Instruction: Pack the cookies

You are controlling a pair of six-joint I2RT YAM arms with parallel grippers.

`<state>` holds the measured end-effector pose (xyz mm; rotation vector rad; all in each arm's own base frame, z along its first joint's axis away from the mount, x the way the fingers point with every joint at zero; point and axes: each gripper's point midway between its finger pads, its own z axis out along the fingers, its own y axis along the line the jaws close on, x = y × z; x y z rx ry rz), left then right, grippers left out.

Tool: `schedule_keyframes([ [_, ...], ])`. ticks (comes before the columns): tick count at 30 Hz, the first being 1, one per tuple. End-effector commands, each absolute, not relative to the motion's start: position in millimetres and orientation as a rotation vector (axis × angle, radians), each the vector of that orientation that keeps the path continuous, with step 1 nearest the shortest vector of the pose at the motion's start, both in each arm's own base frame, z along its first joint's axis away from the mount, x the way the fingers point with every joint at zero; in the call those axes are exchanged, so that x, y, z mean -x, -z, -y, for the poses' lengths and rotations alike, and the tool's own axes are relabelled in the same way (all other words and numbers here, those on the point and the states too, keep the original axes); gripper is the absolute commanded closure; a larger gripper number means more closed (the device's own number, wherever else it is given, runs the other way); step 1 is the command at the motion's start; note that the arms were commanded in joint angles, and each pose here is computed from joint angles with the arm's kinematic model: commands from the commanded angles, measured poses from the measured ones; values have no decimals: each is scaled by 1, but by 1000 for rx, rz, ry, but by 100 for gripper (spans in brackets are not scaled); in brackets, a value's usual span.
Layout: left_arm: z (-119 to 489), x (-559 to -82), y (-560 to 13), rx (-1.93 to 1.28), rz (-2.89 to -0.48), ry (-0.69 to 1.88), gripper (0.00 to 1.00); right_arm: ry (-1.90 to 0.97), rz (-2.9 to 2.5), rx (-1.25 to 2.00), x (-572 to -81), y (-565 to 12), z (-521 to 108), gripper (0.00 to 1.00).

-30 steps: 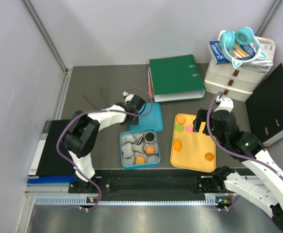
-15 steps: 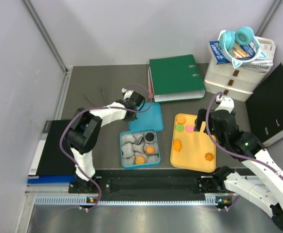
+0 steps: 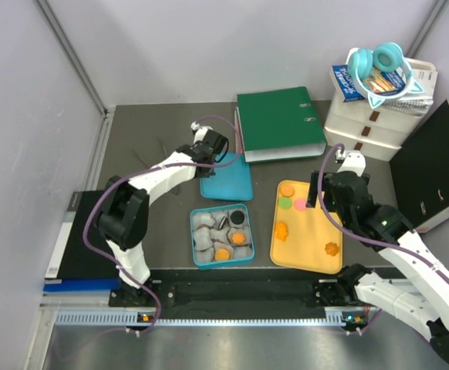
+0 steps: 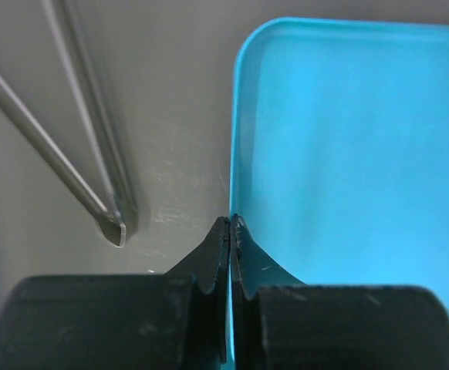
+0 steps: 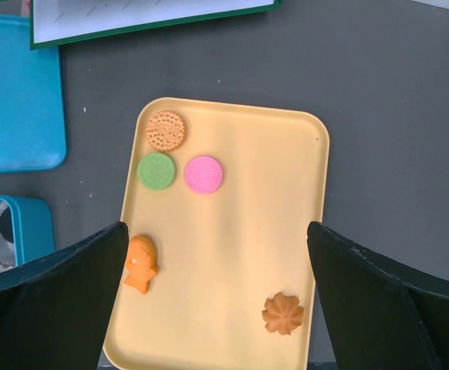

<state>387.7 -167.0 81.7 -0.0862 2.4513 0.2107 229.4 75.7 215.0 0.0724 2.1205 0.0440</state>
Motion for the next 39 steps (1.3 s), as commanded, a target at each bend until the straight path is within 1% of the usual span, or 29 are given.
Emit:
schedule_keyframes([
  [1,161,-405,-173,145,-2266,-160,100,-62,-2028,-102,-239,-244,-76,1],
  [4,164,-405,-202,160,-2218,-99,100,-62,-1992,-153,-242,-249,-73,2],
  [8,179,-398,-226,155,-2201,55,100,-199,-1996,-82,-242,-258,-97,2],
  [13,198,-386,-234,134,-2219,222,100,-334,-2021,-76,-245,-260,-122,1],
  [15,213,-382,-242,103,-2202,341,100,-441,-2027,-53,-243,-263,-138,1],
  [17,216,-374,-248,96,-2196,396,100,-537,-2012,-49,-245,-271,-149,1],
  [23,201,-360,-264,71,-2182,356,100,-562,-2020,-62,-251,-275,-154,1],
  [28,191,-339,-251,22,-2226,337,100,-540,-2039,-70,-250,-267,-151,1],
  [34,203,-319,-243,-5,-2243,479,100,-603,-2059,-77,-248,-258,-161,1],
  [39,222,-316,-262,-14,-2160,650,100,-738,-2037,-76,-248,-263,-177,1],
])
